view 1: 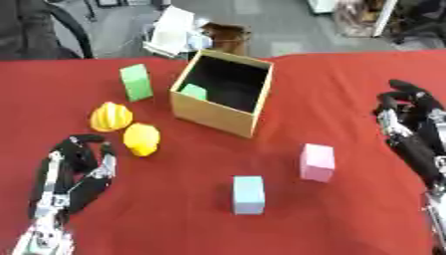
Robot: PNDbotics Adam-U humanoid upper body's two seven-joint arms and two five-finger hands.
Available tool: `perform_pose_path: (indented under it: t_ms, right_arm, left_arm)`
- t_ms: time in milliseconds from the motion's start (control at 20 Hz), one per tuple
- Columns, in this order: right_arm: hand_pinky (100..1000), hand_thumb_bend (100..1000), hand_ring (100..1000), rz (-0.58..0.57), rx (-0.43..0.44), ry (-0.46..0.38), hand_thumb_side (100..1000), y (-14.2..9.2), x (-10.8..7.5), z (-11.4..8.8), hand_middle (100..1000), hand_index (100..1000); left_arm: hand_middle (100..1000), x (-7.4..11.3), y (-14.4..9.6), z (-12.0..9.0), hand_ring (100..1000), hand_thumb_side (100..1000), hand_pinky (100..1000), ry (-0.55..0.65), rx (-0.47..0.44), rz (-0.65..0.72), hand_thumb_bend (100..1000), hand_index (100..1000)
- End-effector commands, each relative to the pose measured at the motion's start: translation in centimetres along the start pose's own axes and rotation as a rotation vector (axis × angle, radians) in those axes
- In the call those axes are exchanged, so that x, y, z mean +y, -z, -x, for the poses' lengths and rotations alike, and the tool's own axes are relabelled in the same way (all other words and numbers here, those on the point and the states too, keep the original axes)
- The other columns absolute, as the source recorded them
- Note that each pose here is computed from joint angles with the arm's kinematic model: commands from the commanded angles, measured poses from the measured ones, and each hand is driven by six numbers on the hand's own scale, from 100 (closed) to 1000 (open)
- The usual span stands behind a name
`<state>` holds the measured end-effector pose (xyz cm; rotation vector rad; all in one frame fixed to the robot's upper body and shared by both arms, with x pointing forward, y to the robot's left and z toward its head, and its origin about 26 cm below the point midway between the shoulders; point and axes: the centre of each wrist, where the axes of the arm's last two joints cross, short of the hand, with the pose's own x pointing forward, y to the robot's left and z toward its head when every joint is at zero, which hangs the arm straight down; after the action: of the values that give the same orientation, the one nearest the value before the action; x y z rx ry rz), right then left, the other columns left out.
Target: Pick up objects on the table and place them in the box.
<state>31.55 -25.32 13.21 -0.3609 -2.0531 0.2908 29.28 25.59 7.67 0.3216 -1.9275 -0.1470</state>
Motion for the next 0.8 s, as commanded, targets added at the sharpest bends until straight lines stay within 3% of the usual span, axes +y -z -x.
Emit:
perform_pose_path:
  t_ms: [50, 500, 800]
  right_arm:
    - [623, 100, 628, 0.003, -0.019, -0.009, 501, 0.2, -0.3, -0.4, 676, 855]
    - [623, 100, 628, 0.001, -0.014, -0.017, 503, 0.1, -0.4, -0.3, 676, 855]
    - [623, 100, 628, -0.007, -0.013, -0.024, 501, 0.1, -0.5, -0.2, 676, 855]
  left_arm:
    - [250, 0.8, 0.6, -0.8, 163, 100, 100, 0.024, -0.032, -0.011, 145, 623]
    - [258, 4.5, 3.7, -3.0, 184, 100, 122, 0.19, -0.092, -0.009, 177, 647]
    - [331, 8.8, 8.0, -6.2, 267, 100, 226, 0.485, -0.121, 0.057, 302, 717]
